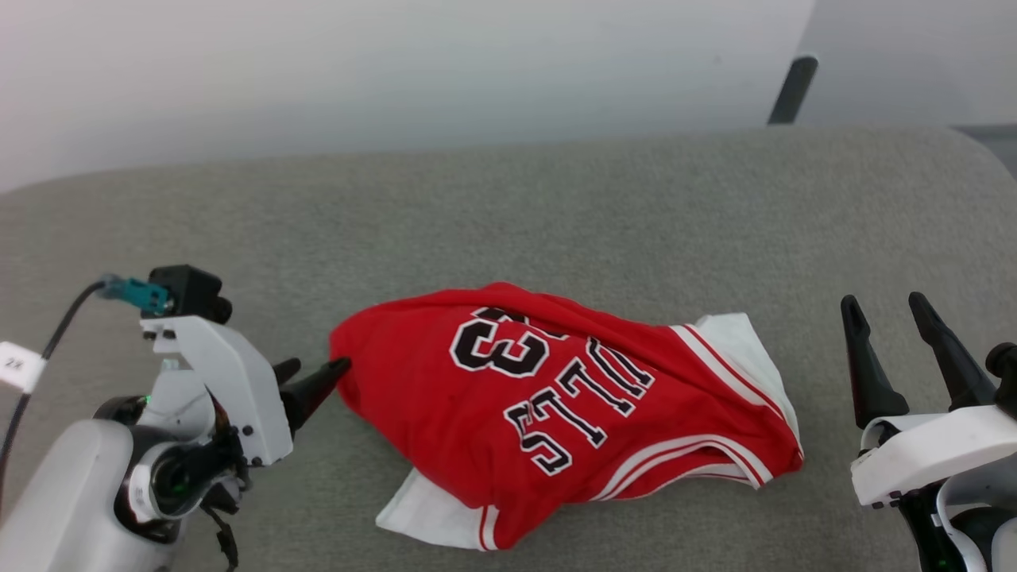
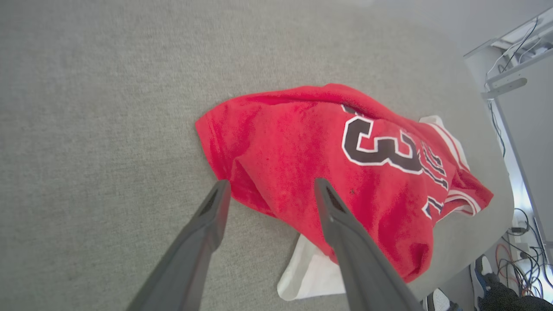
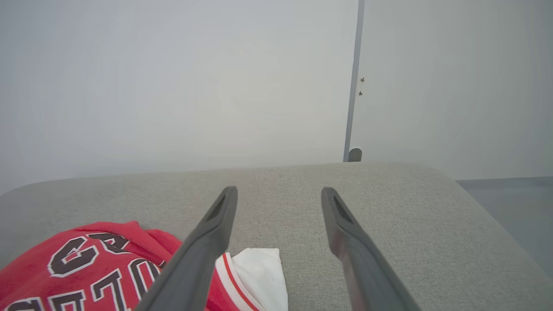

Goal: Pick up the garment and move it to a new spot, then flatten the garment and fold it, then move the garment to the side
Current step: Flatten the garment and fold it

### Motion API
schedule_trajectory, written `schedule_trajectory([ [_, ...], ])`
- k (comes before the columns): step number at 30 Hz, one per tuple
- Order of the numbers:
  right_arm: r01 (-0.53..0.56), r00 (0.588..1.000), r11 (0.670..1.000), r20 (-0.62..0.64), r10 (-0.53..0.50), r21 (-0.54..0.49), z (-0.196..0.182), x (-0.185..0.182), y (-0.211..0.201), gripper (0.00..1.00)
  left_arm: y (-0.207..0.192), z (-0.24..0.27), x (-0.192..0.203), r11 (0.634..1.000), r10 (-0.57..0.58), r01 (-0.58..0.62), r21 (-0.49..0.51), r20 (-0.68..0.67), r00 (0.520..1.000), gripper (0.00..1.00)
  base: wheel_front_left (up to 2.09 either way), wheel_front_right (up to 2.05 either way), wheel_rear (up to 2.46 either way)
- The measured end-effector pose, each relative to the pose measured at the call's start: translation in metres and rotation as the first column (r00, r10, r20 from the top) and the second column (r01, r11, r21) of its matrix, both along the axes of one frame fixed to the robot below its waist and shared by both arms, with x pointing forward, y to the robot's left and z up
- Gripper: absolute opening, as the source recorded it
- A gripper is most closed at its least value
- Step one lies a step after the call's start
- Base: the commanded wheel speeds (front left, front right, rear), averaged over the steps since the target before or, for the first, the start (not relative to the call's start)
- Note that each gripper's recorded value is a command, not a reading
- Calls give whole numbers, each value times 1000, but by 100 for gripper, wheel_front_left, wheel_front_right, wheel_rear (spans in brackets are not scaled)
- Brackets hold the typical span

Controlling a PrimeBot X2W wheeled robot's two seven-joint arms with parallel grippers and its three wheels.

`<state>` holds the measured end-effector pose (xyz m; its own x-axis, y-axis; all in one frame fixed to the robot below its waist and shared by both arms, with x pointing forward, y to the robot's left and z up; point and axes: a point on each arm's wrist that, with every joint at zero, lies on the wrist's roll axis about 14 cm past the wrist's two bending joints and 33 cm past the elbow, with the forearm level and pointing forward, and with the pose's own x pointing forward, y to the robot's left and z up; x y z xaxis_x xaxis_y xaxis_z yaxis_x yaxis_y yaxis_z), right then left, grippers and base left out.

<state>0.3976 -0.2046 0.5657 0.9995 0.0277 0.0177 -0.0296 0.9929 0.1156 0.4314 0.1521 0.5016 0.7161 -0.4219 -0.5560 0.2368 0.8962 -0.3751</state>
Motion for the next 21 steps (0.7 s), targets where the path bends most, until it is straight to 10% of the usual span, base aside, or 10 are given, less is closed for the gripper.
schedule_trajectory([
  [20, 51, 993, 998, -108, -47, 34, -50, 20, -14, 100, -18, -116, 19, 995, -34, 71, 69, -430, 902, 100, 0, 0, 0],
  [21, 52, 993, 998, -112, -47, 34, -52, 20, -14, 100, -19, -117, 21, 996, -35, 65, 54, -433, 901, 82, 0, 0, 0],
])
